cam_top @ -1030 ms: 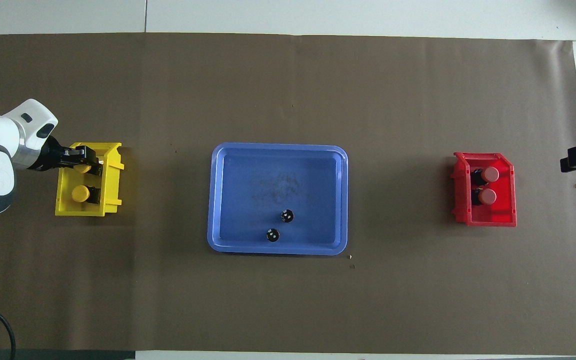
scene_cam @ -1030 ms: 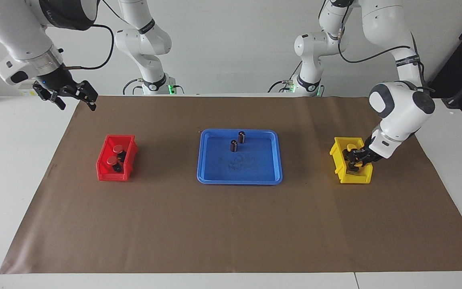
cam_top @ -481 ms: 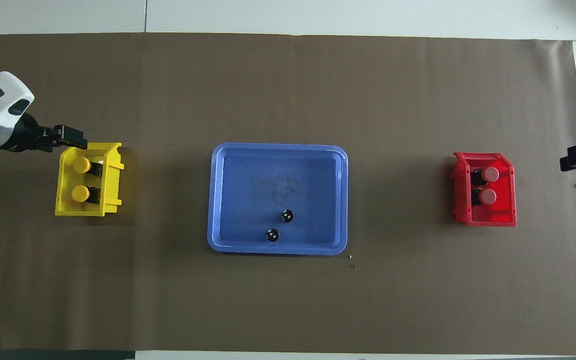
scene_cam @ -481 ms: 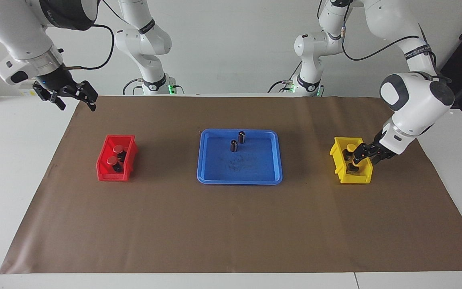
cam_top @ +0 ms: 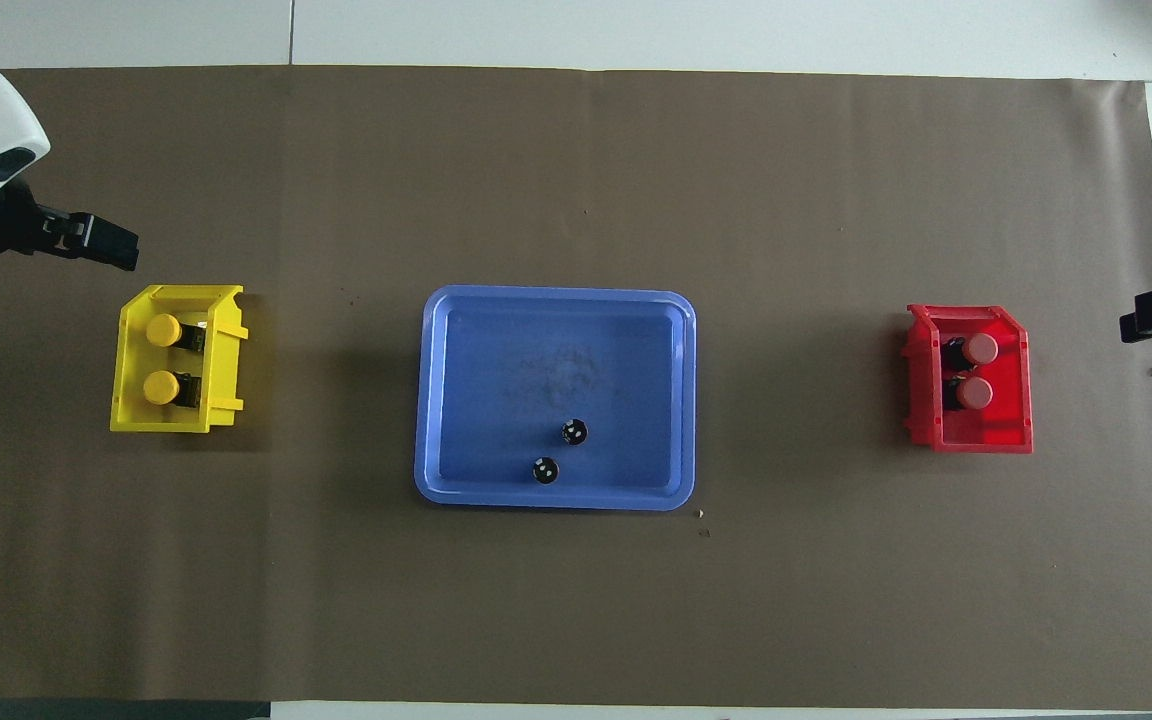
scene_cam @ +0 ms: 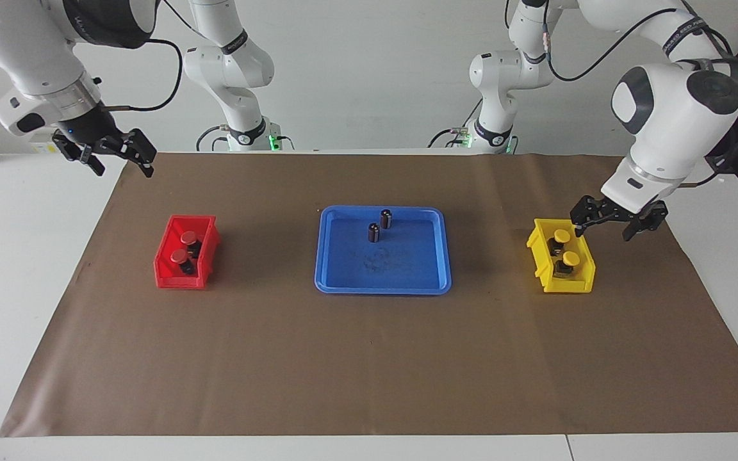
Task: Sort red and yellow buttons by color
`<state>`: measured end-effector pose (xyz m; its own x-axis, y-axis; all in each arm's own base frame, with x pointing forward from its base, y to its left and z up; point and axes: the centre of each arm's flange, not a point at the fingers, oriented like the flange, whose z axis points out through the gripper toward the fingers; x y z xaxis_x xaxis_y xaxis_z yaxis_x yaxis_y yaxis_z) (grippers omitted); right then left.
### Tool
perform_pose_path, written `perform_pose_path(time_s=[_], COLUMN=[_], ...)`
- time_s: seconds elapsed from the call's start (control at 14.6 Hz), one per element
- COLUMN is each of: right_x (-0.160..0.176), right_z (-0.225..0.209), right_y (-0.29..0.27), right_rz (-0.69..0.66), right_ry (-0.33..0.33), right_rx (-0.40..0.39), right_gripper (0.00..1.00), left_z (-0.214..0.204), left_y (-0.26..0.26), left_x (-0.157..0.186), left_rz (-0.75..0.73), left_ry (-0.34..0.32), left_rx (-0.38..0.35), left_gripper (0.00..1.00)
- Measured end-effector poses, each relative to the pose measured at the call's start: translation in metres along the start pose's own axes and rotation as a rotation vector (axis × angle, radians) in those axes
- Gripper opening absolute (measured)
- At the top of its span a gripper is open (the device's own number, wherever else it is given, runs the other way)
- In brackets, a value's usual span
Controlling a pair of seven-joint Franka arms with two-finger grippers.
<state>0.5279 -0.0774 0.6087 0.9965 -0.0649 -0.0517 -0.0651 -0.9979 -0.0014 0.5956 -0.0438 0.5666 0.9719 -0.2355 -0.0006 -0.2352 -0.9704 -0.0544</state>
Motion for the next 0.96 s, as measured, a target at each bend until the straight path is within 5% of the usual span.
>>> perform_pose_path(time_s=[0.34, 0.96], right_x=[0.0, 0.0], right_z=[0.0, 0.0], right_y=[0.0, -0.001], right_rz=[0.0, -0.001], right_ry=[0.0, 0.0], right_rx=[0.0, 0.0], right_gripper=[1.0, 1.0], left_z=[-0.069, -0.083], left_y=[-0.004, 0.004], left_x=[-0.03, -0.037], left_rz=[-0.018, -0.017], left_ry=[-0.01, 0.015], left_rx=[0.0, -0.052], left_gripper=[1.0, 1.0])
